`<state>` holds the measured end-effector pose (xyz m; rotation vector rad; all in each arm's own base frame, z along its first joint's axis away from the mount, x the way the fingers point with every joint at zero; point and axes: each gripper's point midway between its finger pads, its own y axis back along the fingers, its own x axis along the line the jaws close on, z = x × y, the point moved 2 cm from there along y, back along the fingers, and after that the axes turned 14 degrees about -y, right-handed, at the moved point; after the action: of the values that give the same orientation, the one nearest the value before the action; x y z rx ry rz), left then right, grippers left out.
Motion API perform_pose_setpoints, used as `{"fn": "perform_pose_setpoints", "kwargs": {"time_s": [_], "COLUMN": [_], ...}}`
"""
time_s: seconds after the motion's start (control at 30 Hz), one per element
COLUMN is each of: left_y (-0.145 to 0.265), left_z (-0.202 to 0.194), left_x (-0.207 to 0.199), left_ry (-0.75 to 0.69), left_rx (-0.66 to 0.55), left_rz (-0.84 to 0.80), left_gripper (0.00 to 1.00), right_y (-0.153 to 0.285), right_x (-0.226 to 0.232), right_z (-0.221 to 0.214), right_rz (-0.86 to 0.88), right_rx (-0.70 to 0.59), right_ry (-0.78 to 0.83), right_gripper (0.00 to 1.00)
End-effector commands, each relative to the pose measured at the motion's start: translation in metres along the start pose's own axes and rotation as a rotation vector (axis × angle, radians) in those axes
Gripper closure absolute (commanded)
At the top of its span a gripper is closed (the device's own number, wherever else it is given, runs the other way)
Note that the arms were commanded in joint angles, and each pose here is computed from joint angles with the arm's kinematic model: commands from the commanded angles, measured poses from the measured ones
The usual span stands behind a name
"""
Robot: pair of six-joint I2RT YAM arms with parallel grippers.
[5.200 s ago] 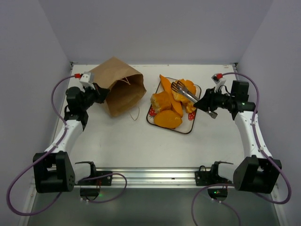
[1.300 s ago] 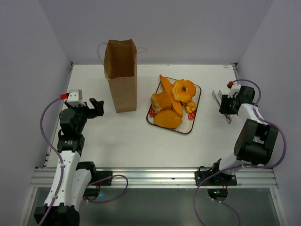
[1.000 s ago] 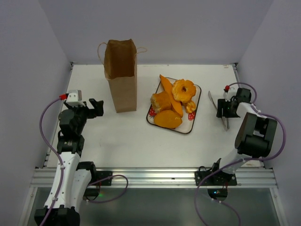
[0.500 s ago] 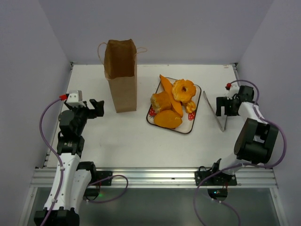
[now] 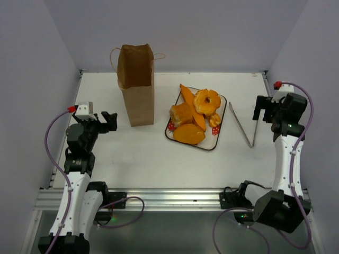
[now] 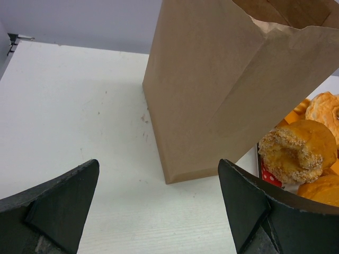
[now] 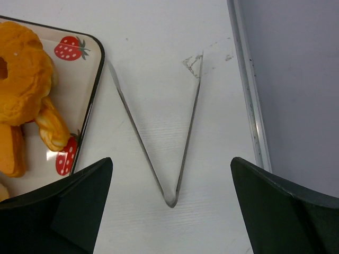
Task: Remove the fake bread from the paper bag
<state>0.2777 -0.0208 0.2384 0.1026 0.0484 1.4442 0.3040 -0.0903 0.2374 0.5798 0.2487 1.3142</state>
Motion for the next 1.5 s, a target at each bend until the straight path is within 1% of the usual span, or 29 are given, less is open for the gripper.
{"fn": "perform_pose_setpoints", "kwargs": {"time_s": [0.0,0.07,0.2,0.27,0.33,0.4,0.6,0.77,0.93,1.47], "left_y": [-0.001,-0.001,-0.001,-0.001,-0.001,-0.002,-0.003,-0.004,-0.005,-0.004], "left_z": [0.008,0.007,0.005,0.005,0.005,0.003,-0.001,-0.001,-0.001,0.002], "left_x": [0.0,0.002,0.003,0.004,0.006,0.005,0.005,0.005,0.005,0.002], "left_ry": [-0.026,-0.025,-0.028,-0.03,-0.029,-0.026,-0.025,-0.023,-0.025,-0.024], "left_rx": [-0.021,-0.018,-0.017,-0.017,-0.018,-0.013,-0.003,-0.003,-0.002,-0.012], "left_rz": [0.0,0.006,0.012,0.023,0.032,0.03,0.026,0.028,0.023,0.01], "left_gripper": [0.02,0.02,0.02,0.02,0.02,0.02,0.02,0.02,0.02,0.02], "right_y": [0.016,0.018,0.034,0.035,0.041,0.042,0.04,0.043,0.046,0.043], "right_x": [0.008,0.011,0.011,0.013,0.015,0.017,0.003,0.008,0.006,0.004], "right_z": [-0.008,-0.013,-0.015,-0.021,-0.017,-0.015,-0.019,-0.021,-0.018,-0.02], "right_rz": [0.012,0.038,0.048,0.065,0.072,0.077,-0.008,0.017,0.001,-0.014], "right_rx": [0.02,0.002,-0.103,-0.119,-0.153,-0.16,-0.154,-0.152,-0.193,-0.19], "right_ry": [-0.094,-0.075,-0.012,-0.008,-0.01,-0.019,-0.033,-0.063,-0.074,-0.109], "right_gripper": [0.01,0.01,0.01,0.01,0.01,0.01,0.01,0.01,0.01,0.01]}}
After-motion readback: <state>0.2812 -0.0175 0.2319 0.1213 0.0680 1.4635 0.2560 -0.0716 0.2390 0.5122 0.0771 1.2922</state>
